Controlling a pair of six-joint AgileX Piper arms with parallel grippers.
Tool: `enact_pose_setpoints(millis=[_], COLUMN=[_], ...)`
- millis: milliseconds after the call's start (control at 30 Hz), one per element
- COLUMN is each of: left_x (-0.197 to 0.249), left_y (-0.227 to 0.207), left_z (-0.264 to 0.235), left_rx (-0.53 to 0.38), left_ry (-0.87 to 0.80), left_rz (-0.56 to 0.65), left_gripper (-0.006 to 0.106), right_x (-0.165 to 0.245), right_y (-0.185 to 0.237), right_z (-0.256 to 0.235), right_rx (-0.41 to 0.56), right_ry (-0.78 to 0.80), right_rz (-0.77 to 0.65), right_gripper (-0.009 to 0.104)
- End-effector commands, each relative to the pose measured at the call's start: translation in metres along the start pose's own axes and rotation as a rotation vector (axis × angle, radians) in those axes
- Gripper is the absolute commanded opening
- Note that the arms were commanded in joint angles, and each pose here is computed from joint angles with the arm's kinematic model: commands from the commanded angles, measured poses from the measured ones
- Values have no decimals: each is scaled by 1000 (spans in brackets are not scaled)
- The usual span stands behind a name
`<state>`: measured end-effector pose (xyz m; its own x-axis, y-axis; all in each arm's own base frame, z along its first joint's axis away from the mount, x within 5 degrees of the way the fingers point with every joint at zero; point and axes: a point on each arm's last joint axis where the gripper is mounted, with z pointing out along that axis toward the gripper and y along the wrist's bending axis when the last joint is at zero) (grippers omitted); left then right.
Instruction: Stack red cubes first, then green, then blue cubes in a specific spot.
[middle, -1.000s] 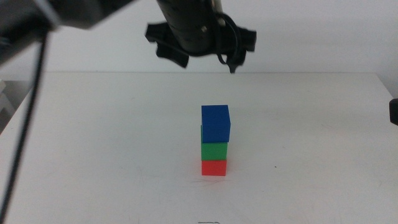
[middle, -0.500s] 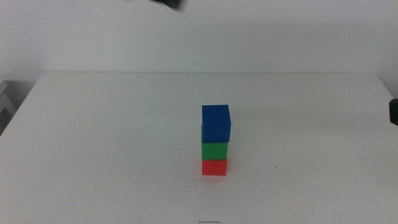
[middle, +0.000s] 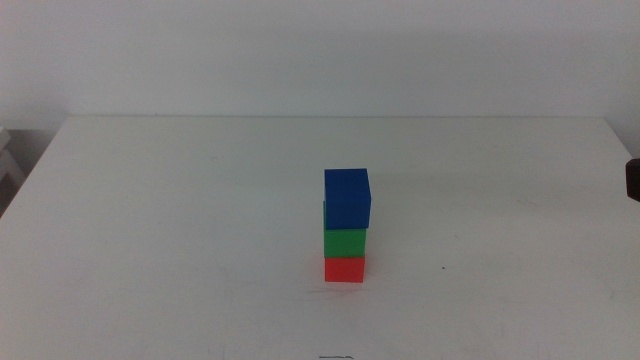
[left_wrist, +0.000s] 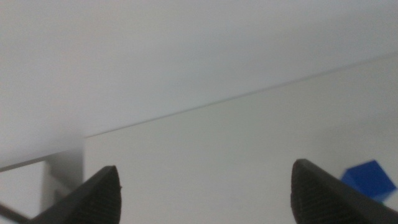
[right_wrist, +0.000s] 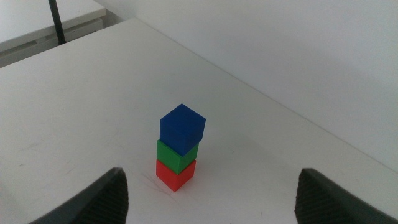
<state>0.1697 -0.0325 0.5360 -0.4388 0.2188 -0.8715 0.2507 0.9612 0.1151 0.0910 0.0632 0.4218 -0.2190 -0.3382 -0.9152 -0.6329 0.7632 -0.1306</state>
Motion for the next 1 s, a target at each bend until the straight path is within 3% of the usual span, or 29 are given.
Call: enact_pose_setpoints(millis=[0,667,967], left_x=[-5,-3,10], left_y=[5,8,13], left_z=[-18,-13,-73], left_rx=[-36,-57,-187], left_ry=[-122,-104,-209], left_rz=[-17,-21,20], left_gripper=[94,94,94], right_x=[-13,-13,-13], right_y=[-3,-3,-3], right_z=[-5,-5,-5], right_rx=[28,28,28], right_ry=[-95,-95,-94], right_rz=[-4,-4,-5], right_gripper=[79,79,79])
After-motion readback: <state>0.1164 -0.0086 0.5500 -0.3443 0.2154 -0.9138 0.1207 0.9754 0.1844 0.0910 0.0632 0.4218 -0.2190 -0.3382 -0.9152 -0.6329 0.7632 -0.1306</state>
